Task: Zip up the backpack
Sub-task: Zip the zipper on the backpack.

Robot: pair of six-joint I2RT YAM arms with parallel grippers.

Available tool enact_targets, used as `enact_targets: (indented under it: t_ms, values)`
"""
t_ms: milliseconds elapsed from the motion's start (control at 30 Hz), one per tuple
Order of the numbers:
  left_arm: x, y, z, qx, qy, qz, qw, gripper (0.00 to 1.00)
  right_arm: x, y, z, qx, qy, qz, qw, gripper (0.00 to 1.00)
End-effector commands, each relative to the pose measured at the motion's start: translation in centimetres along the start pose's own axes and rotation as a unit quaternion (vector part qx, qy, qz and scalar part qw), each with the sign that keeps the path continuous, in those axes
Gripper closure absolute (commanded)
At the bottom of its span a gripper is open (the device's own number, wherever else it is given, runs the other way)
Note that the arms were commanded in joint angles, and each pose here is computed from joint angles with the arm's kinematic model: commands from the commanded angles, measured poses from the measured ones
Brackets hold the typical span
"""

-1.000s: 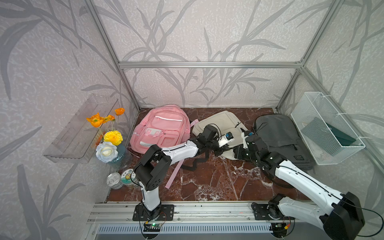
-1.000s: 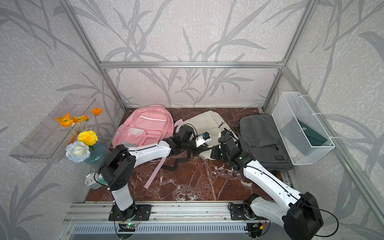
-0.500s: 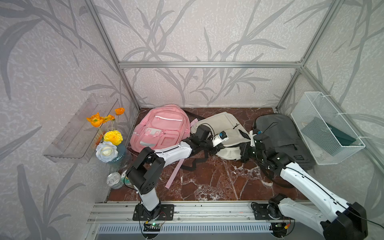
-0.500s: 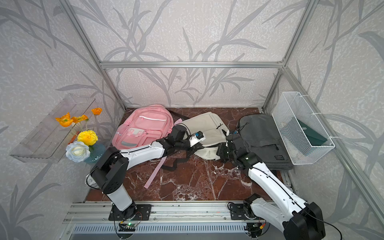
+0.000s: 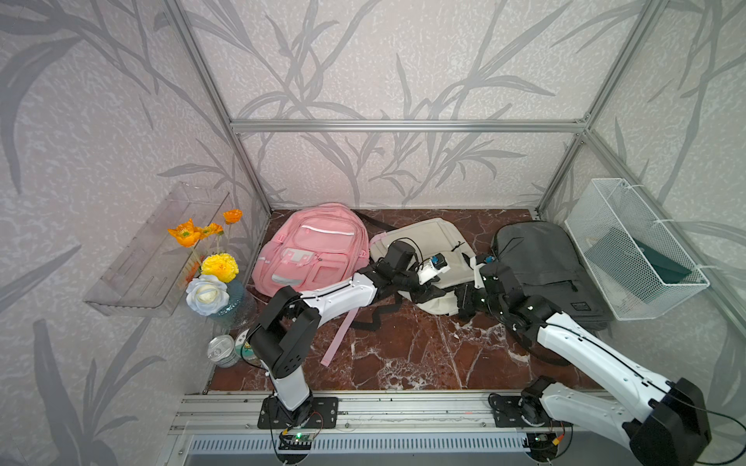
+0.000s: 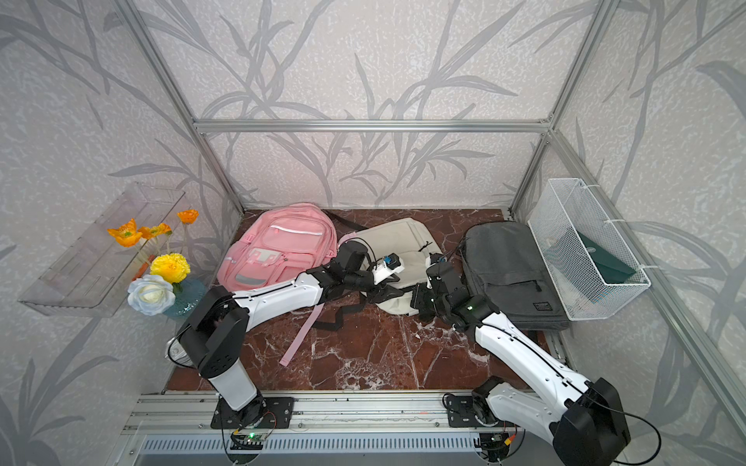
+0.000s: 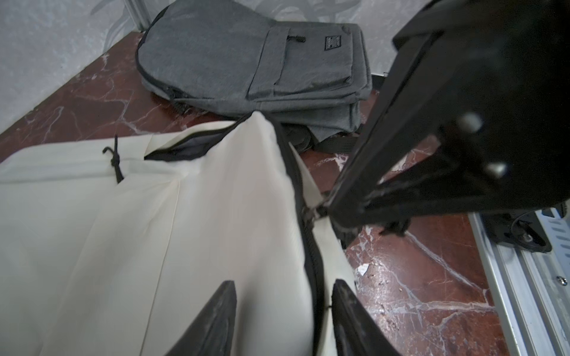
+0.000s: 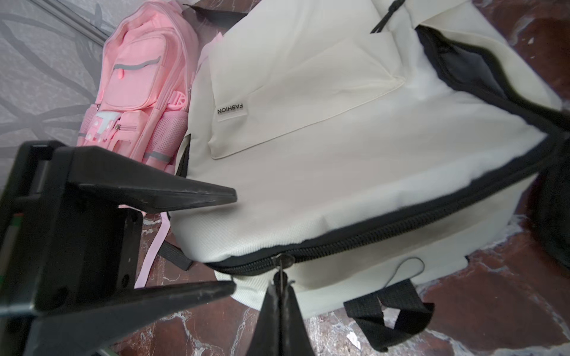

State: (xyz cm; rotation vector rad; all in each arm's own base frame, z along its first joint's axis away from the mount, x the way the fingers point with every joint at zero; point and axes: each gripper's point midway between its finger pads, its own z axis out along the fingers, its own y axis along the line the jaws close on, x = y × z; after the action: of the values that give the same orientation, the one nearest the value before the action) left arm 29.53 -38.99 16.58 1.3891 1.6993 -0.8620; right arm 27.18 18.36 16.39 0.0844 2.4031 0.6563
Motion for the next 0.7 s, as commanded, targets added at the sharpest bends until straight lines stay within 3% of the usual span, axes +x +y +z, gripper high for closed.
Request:
enact_targets:
  t_ms: [0, 233, 500, 667]
  values:
    - [-0.7, -1.1, 0.6, 0.030, -0.001, 0.005, 1.000, 0.50, -2.2, 2.6, -0.6, -0.035, -0.037, -0.012, 0.999, 1.00]
    - [1.1, -0.7, 1.0, 0.023, 0.034, -0.001, 0.999, 0.73, -2.5, 2.9, -1.4, -0.038, -0.050, -0.016, 0.998, 1.00]
    - [2.7, -0.3, 1.0, 0.012, 0.063, -0.008, 0.998, 0.87, -3.0, 2.8, -2.1, -0.034, -0.062, -0.020, 0.997, 1.00]
    - [3.4, 0.7, -0.1, -0.015, 0.073, -0.012, 0.997, 0.93, -3.2, 0.6, -2.6, 0.020, -0.079, -0.016, 0.997, 1.00]
